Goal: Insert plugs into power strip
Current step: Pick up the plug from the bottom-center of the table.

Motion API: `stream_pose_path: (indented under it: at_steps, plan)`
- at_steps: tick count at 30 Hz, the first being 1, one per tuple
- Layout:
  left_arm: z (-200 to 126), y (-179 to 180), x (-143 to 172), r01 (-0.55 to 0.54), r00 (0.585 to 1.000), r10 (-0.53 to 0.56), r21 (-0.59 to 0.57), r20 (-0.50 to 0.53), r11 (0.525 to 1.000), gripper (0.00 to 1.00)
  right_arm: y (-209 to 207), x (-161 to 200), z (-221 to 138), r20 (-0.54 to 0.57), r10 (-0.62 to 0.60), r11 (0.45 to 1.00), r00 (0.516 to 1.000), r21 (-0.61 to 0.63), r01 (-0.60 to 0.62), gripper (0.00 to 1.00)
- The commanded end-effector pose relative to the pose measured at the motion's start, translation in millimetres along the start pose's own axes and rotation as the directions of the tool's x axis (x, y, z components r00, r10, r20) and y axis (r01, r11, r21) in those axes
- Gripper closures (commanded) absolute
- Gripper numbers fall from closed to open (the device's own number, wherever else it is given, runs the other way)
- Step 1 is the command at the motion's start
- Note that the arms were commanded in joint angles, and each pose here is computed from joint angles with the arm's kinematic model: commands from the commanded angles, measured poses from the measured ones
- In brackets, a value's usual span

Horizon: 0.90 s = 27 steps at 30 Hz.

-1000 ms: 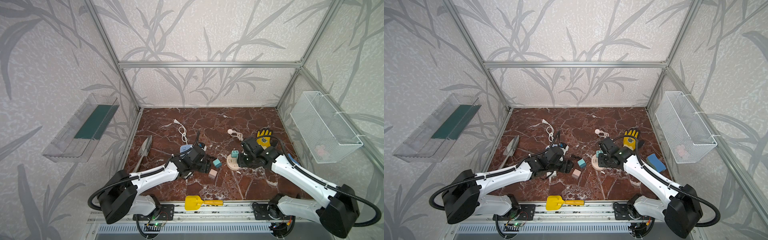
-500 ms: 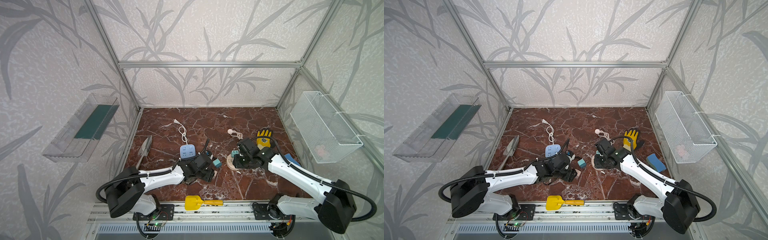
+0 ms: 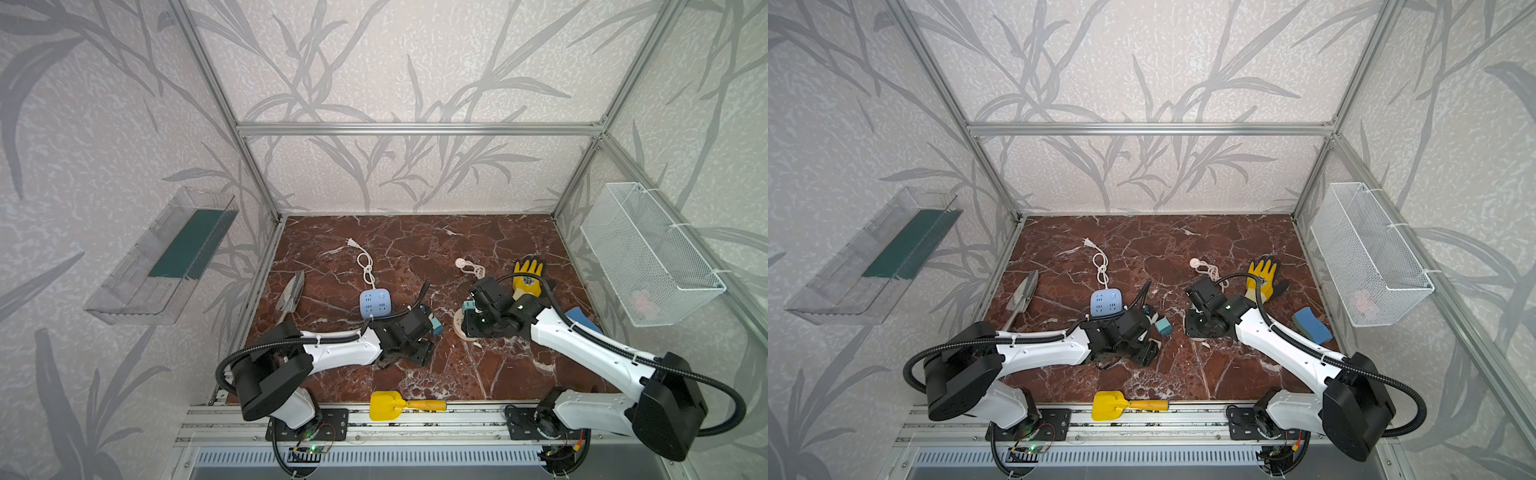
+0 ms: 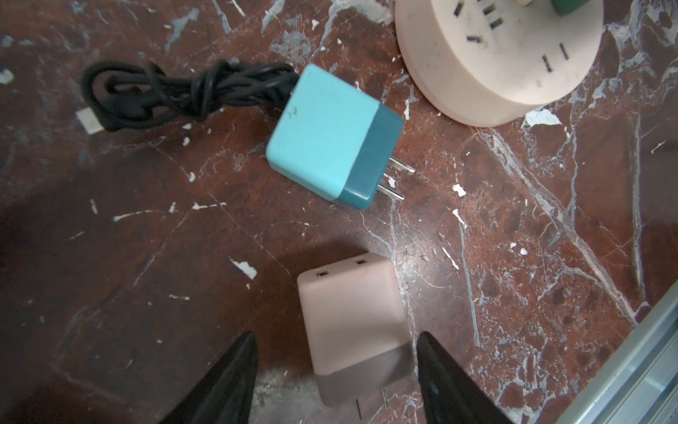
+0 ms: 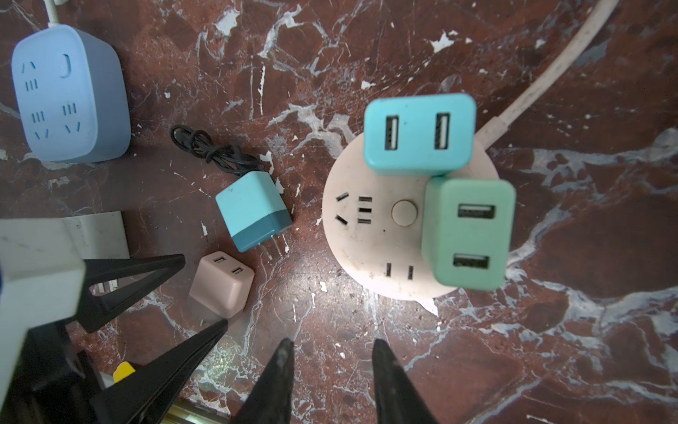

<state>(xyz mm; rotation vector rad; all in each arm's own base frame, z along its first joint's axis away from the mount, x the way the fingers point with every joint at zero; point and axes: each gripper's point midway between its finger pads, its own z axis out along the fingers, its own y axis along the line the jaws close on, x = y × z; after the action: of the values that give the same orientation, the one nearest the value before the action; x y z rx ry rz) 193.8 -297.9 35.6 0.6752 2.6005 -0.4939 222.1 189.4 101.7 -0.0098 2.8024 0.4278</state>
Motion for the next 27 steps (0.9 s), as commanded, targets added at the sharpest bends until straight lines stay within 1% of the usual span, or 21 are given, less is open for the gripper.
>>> stream_pose_path:
  at_steps: [1, 5, 20, 27]
  plan:
    - [-0.1, -5.1, -10.5, -0.017, 1.000, 0.017, -0.011, 0.019, 1.000, 0.31, 0.0, 4.6, 5.2, -0.014, 0.003, 1.000, 1.000, -0.002, -0.003, 0.64]
    - [1.8, -8.1, -11.0, -0.028, 0.999, 0.029, -0.013, 0.014, 1.000, 0.32, -0.7, 5.3, 8.1, -0.016, 0.004, 1.000, 1.000, 0.001, -0.004, 0.64]
    - [7.9, -12.8, -5.6, -0.053, 0.998, 0.052, -0.020, -0.022, 0.998, 0.43, -0.7, 6.7, 12.2, -0.022, 0.006, 1.000, 1.000, -0.004, -0.006, 0.65]
    - [12.5, -13.4, -3.9, -0.055, 0.998, 0.055, -0.022, -0.033, 0.998, 0.44, -0.7, 7.1, 13.3, -0.021, 0.006, 1.000, 1.000, -0.006, -0.006, 0.65]
